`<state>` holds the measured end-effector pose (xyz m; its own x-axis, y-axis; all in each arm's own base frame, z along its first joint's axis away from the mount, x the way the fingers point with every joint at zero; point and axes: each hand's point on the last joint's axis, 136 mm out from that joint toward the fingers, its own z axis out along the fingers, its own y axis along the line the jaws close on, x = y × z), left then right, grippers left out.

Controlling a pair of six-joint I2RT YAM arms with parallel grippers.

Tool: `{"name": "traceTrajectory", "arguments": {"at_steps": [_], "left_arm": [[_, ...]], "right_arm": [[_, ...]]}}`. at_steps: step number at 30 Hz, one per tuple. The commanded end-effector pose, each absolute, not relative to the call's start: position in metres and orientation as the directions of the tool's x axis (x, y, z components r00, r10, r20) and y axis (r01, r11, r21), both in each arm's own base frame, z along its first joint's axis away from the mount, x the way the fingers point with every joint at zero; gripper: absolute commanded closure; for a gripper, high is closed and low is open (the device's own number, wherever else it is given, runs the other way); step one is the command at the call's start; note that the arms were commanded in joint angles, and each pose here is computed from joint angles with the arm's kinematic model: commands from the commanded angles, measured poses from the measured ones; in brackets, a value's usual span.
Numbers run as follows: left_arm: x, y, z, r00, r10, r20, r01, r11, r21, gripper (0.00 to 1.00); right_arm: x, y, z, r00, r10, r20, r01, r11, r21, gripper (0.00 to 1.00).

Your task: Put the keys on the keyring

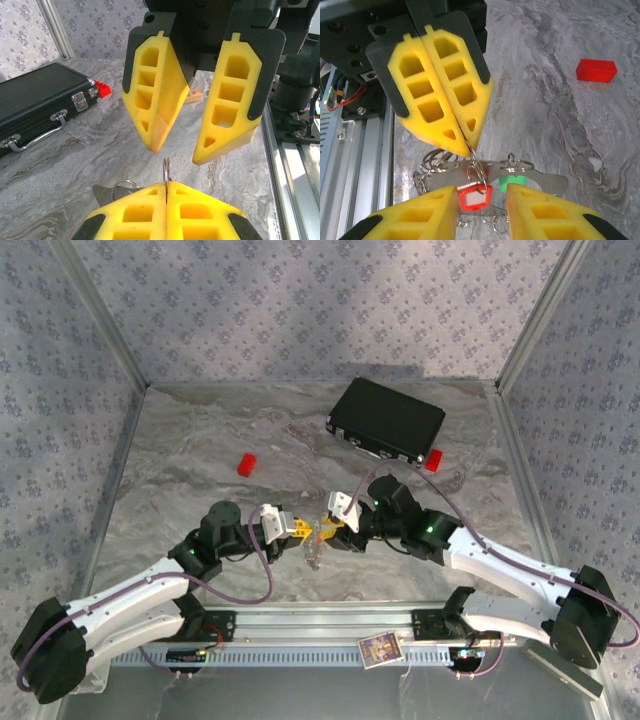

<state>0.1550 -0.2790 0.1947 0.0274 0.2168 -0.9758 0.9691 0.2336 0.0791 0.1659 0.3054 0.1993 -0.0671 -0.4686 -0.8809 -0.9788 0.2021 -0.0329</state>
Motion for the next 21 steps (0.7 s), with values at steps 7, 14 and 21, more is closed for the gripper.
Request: {"name": "traceTrajectory", "arguments": {"at_steps": [7, 14, 21], "left_arm": [[0.1498, -0.2827, 0.2135, 0.077, 0.152, -0.985, 0.973, 0.202, 0.107, 1.0], [0.1494, -0.2831, 0.2149, 0.081, 0.148, -0.986, 0.974, 0.199, 0.11, 1.0], [0.1534, -0.2785, 0.2122, 0.071, 0.176, -0.982, 0.966, 0.234, 0.112, 0.87]], "right_arm": [[0.1622, 0.3195, 0.2043, -0.048, -0.421, -0.906, -0.986, 0.165, -0.024, 0.78], [0.1608, 0.3205, 0.2004, -0.056, -0.435, -0.899, -0.988, 0.153, -0.013, 0.91], [0.1576, 0.3172, 0.2058, -0.043, -0.496, -0.867, -0.99, 0.137, -0.029, 1.0]]}}
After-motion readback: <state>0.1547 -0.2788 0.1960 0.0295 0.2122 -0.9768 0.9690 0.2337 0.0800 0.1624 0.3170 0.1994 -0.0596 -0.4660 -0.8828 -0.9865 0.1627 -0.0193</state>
